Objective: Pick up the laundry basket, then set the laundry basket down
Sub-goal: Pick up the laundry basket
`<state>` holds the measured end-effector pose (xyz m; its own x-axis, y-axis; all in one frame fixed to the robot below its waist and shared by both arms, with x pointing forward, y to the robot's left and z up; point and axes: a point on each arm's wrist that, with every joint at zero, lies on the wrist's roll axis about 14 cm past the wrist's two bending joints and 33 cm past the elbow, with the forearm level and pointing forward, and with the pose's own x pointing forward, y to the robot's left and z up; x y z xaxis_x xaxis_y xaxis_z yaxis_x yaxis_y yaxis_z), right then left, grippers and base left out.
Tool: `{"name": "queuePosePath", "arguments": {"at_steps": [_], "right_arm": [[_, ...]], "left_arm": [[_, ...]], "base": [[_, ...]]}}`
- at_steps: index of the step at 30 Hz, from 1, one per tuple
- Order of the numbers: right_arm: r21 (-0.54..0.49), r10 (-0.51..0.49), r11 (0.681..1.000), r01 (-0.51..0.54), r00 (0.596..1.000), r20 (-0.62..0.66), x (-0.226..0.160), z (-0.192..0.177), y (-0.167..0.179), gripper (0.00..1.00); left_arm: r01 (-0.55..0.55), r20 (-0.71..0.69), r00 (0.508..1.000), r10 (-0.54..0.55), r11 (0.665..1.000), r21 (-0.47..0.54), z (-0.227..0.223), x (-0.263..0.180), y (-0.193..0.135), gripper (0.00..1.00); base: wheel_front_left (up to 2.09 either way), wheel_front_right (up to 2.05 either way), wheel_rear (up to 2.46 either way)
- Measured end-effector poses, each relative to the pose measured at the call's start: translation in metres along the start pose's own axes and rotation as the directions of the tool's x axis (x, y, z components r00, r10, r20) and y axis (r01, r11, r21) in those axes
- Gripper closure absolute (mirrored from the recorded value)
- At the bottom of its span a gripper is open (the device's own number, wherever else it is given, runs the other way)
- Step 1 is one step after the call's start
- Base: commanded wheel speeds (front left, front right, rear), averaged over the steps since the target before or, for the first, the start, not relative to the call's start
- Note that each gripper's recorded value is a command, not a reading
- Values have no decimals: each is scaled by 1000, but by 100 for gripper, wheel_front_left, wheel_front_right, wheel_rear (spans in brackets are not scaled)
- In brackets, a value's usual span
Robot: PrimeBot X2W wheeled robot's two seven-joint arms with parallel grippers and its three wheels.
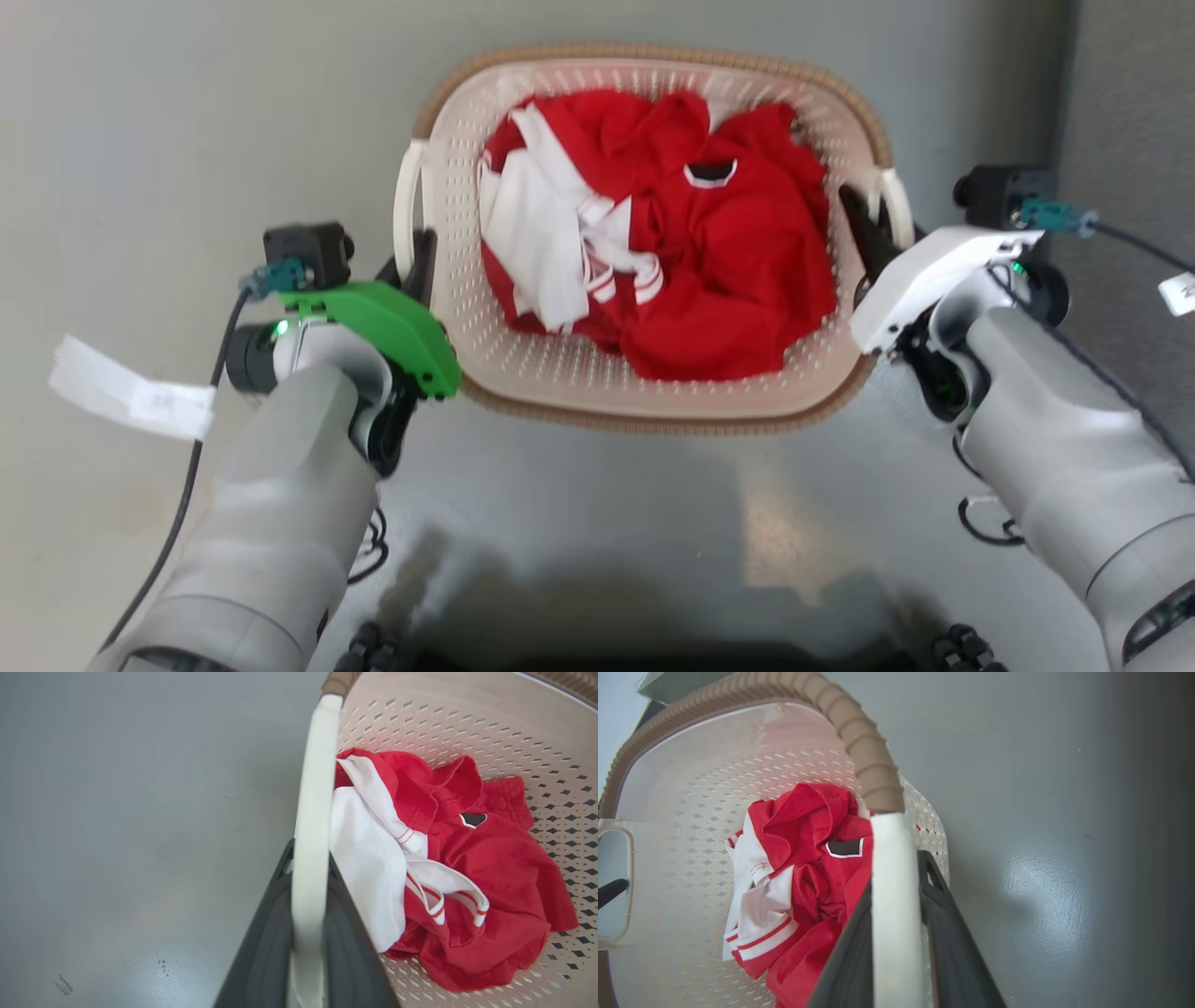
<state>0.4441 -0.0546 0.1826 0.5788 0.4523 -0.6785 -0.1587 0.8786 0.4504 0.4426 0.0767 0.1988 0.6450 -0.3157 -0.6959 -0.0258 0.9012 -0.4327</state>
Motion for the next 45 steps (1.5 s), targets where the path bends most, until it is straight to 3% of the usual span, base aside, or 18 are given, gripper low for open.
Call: {"name": "queuePosePath", "arguments": {"at_steps": [19, 45], "right_arm": [[0, -41, 999, 41, 999, -32, -66, 12, 22, 100], [-2, -71, 997, 71, 997, -40, -154, -6, 51, 100]], "left_arm": [[48, -57, 997, -48, 999, -2, 1, -51, -38, 100], [124, -155, 982, -110, 989, 83, -18, -128, -79, 100]], "base": [[0, 0, 0], [0, 0, 0]]}}
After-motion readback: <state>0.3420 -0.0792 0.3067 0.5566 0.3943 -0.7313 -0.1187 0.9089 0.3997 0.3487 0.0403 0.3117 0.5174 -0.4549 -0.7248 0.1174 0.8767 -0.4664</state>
